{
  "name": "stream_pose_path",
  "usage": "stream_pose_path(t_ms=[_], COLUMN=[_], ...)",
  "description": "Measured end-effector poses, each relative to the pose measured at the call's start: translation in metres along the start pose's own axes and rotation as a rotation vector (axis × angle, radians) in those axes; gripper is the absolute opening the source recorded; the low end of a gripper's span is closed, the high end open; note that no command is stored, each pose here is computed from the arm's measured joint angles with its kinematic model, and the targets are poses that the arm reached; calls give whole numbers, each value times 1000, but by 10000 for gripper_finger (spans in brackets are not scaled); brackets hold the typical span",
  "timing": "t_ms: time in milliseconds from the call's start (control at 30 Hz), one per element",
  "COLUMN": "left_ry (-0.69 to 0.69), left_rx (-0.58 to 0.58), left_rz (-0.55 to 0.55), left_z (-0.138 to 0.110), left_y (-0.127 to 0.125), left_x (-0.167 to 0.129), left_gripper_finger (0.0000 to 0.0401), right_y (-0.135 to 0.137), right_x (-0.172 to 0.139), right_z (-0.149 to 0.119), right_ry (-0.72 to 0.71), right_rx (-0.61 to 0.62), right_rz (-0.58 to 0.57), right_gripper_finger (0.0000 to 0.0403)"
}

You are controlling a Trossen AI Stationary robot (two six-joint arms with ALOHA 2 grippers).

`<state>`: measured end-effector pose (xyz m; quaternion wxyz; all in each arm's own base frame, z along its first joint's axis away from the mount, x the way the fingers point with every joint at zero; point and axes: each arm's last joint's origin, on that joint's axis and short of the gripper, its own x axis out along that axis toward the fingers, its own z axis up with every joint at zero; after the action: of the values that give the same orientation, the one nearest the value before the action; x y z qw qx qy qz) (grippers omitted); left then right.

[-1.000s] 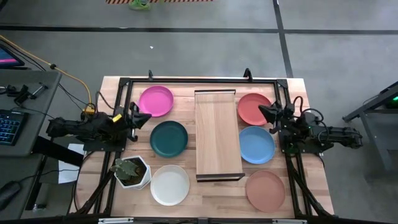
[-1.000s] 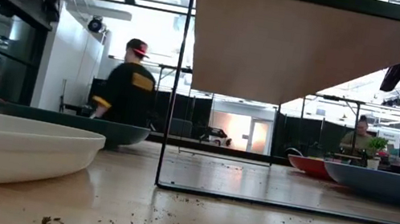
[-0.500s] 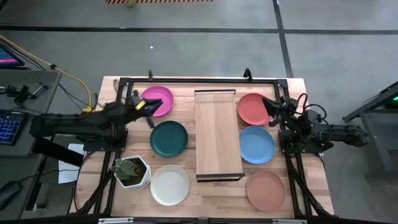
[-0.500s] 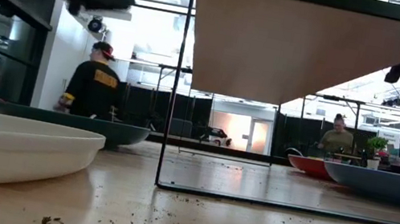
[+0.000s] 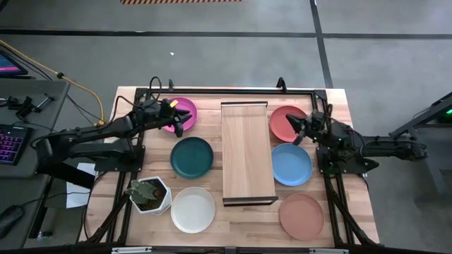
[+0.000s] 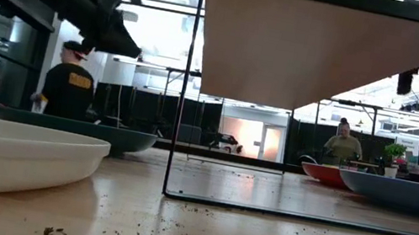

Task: Place and stack plates onto a shelf
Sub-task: Put the orange plate on the shelf

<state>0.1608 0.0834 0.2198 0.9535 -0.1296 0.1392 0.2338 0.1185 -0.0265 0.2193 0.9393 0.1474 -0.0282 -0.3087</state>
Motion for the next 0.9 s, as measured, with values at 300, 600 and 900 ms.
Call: stream_pose_path(t_ms=[300, 600, 900], left_ry=[-74, -60, -56], left_rx=[-1, 16, 20], left_rz=[-64, -110, -124], left_z=[8, 6, 5], left_y=[-5, -14, -17], left_x=[-7, -6, -6], left_gripper_finger=[104, 104, 104], right_y=[-18, -17, -18], right_x=[5, 25, 42], right_z=[-8, -23, -44], right_ry=[568, 759, 874], right_rx=[-6, 93, 100], right_rz=[-318, -231, -298], right_gripper_finger=[90, 175, 177])
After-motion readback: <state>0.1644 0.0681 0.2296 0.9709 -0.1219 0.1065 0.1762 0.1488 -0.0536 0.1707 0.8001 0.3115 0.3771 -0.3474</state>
